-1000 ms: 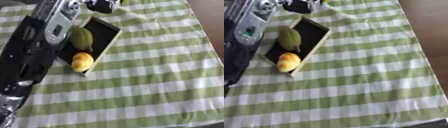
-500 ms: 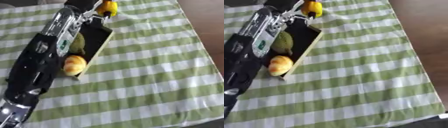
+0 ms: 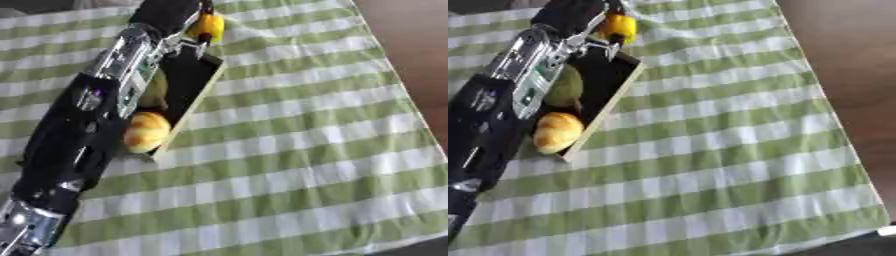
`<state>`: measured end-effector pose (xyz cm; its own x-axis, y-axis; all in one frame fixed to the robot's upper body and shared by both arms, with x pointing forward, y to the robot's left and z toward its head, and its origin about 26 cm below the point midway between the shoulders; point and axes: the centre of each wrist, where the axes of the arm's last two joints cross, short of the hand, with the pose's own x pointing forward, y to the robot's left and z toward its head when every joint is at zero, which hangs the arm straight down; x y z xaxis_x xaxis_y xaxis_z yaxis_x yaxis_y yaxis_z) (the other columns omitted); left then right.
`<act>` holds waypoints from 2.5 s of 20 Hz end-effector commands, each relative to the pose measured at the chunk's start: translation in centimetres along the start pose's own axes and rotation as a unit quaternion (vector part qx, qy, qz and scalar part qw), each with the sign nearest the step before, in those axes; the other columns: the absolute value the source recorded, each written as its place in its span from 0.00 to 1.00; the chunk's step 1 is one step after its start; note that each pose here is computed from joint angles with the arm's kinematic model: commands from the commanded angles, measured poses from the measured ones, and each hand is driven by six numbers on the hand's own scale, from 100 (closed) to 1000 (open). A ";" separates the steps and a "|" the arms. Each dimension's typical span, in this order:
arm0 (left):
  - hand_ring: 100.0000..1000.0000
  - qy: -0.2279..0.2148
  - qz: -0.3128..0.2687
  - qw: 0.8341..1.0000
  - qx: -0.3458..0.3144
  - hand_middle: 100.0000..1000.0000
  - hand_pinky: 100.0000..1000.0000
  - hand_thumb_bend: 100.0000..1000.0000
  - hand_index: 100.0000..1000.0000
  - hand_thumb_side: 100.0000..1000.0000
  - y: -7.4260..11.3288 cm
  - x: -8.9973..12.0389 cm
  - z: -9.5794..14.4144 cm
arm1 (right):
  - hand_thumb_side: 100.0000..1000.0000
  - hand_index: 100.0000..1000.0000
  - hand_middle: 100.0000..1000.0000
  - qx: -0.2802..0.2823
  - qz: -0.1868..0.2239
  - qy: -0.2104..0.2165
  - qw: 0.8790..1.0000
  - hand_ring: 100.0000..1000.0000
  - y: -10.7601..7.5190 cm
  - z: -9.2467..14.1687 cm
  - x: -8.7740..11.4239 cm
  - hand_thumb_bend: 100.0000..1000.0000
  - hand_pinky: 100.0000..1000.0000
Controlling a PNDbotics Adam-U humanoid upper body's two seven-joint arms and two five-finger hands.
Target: Pick up objects on the table and place them in the box.
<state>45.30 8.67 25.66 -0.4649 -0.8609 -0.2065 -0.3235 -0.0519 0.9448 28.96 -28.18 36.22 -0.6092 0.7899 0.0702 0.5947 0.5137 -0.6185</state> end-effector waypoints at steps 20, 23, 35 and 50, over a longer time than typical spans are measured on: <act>0.80 -0.008 0.033 0.991 0.127 0.73 0.83 0.06 0.86 0.13 10.7 -2.0 4.8 | 0.00 0.82 0.73 -0.017 0.020 -0.005 1.000 0.84 -1.4 0.0 -0.1 0.00 0.87; 0.79 -0.025 0.091 0.977 0.189 0.72 0.82 0.00 0.85 0.11 14.1 -3.5 8.3 | 0.00 0.82 0.74 -0.022 0.022 -0.008 0.999 0.84 -1.6 0.0 -0.1 0.00 0.87; 0.78 0.021 0.250 0.800 0.545 0.71 0.81 0.05 0.85 0.19 14.3 -11.9 20.9 | 0.00 0.81 0.74 -0.074 0.021 -0.019 0.997 0.84 -2.4 0.7 -1.1 0.00 0.87; 0.78 0.072 0.271 0.755 0.593 0.72 0.83 0.04 0.87 0.29 7.7 -14.3 25.0 | 0.38 0.80 0.74 -0.135 -0.074 -0.040 0.987 0.85 -1.8 1.6 -1.7 0.00 0.88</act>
<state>29.29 33.00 28.68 -0.7205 -0.6391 0.2691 -0.6641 0.7476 -0.0026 28.64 -30.92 35.11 -0.7209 0.6855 0.1019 0.6040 0.6935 -0.3926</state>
